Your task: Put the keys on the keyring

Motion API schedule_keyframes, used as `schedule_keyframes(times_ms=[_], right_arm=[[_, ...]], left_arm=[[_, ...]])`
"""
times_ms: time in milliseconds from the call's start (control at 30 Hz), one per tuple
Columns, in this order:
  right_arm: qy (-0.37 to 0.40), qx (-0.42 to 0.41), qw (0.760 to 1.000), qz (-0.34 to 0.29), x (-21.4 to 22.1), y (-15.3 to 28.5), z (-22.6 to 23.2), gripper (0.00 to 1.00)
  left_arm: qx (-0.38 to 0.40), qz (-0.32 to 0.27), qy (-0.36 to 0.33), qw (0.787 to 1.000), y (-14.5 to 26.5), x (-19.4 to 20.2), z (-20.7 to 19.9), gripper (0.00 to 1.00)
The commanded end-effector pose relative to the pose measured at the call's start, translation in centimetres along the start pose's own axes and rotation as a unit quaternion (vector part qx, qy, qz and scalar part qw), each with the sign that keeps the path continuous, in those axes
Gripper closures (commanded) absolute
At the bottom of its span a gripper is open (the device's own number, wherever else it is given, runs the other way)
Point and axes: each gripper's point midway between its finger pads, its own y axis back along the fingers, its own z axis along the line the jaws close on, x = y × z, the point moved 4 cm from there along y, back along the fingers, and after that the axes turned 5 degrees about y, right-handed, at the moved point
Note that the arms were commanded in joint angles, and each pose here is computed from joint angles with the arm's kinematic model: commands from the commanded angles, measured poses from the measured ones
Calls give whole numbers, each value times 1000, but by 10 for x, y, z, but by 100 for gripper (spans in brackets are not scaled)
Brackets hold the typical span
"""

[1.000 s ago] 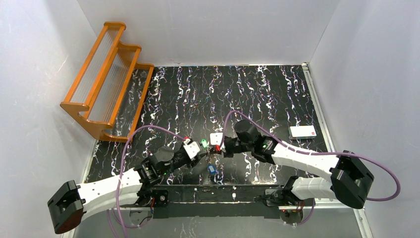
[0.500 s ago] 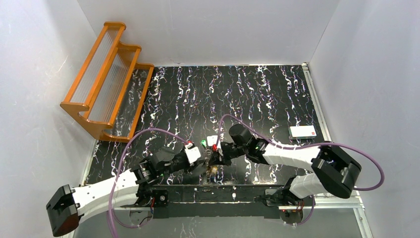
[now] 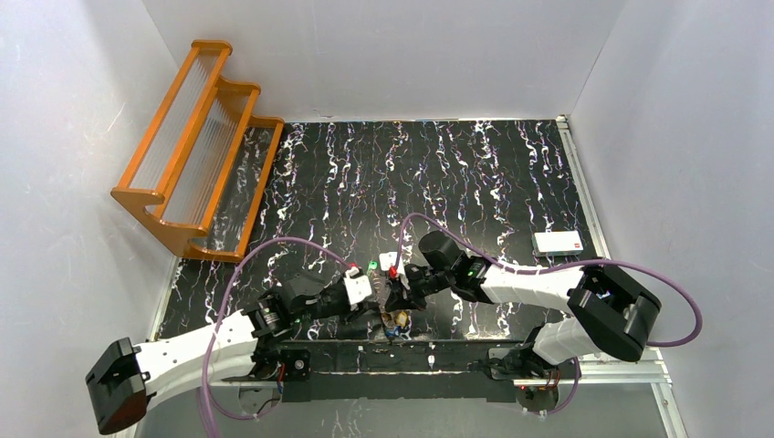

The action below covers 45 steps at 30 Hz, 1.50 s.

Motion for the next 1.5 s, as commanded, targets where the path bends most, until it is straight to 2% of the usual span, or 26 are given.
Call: schedule_keyframes(times_ms=[0, 167, 367, 700, 1000, 1133, 1300, 1467], right_arm=[[8, -1, 1000, -16, -10, 0, -2, 99], [7, 0, 1000, -16, -11, -1, -3, 99], [10, -1, 1000, -20, -13, -1, -3, 99], [12, 1, 1000, -24, -17, 0, -4, 99], [12, 2, 1000, -26, -20, 0, -5, 99], [11, 2, 1000, -27, -20, 0, -5, 99], [12, 11, 999, -28, -23, 1, -8, 99], [11, 34, 999, -33, -28, 4, -13, 99]], left_arm=[[64, -2, 0, 998, -6, -6, -15, 72], [68, -7, 1, 998, -7, -8, -16, 74], [72, -7, 9, 997, -11, -3, -17, 82], [67, 22, 15, 997, -15, 12, -16, 79], [59, 37, 19, 997, -17, 22, -14, 82], [55, 40, 18, 998, -18, 24, -13, 85], [52, 46, 12, 998, -18, 26, -11, 100], [34, 44, 8, 998, -15, 25, -7, 100]])
